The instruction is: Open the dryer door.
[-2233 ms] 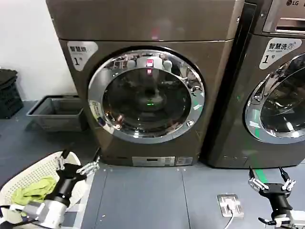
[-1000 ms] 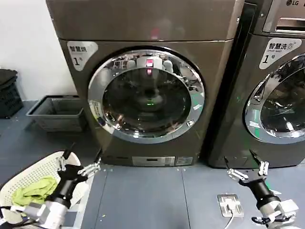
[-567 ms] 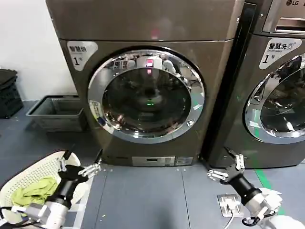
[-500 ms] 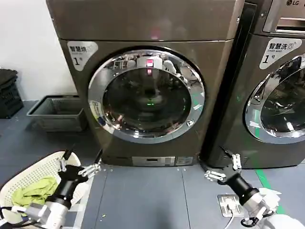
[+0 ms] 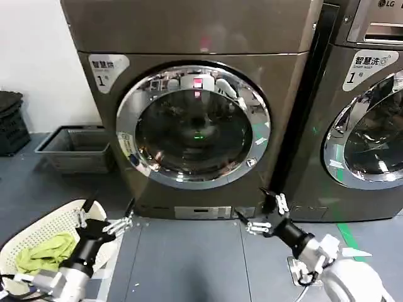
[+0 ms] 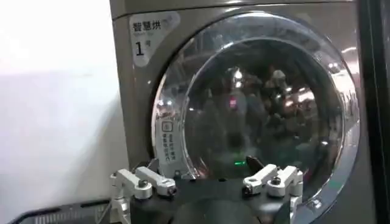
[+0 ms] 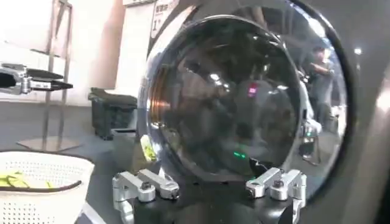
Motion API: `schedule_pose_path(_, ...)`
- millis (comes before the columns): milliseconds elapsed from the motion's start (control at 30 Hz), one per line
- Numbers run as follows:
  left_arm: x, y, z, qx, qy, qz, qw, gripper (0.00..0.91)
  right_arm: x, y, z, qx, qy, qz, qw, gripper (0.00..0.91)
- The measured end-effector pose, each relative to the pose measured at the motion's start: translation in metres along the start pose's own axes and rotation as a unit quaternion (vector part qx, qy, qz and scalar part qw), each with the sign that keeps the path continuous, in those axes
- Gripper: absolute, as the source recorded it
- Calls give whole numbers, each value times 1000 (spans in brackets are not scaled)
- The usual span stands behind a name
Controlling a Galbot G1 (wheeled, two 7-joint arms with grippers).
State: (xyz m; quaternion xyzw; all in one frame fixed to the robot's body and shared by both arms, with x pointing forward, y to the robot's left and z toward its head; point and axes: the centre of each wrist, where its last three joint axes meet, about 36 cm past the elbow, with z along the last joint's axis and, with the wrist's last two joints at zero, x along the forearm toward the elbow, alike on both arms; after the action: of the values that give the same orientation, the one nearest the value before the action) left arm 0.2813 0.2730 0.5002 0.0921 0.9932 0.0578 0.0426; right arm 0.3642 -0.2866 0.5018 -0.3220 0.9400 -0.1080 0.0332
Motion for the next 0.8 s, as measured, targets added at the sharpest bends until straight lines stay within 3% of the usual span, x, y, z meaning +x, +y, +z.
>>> schedule_pose_path(500, 3, -3, 3, -5, 4, -2, 1000, 907, -49, -1, -15, 25, 2, -32, 999, 907)
schedule_pose_path(800, 4, -3, 3, -7, 5, -1, 1000, 907, -80, 2, -27, 14, 0, -49, 999, 907)
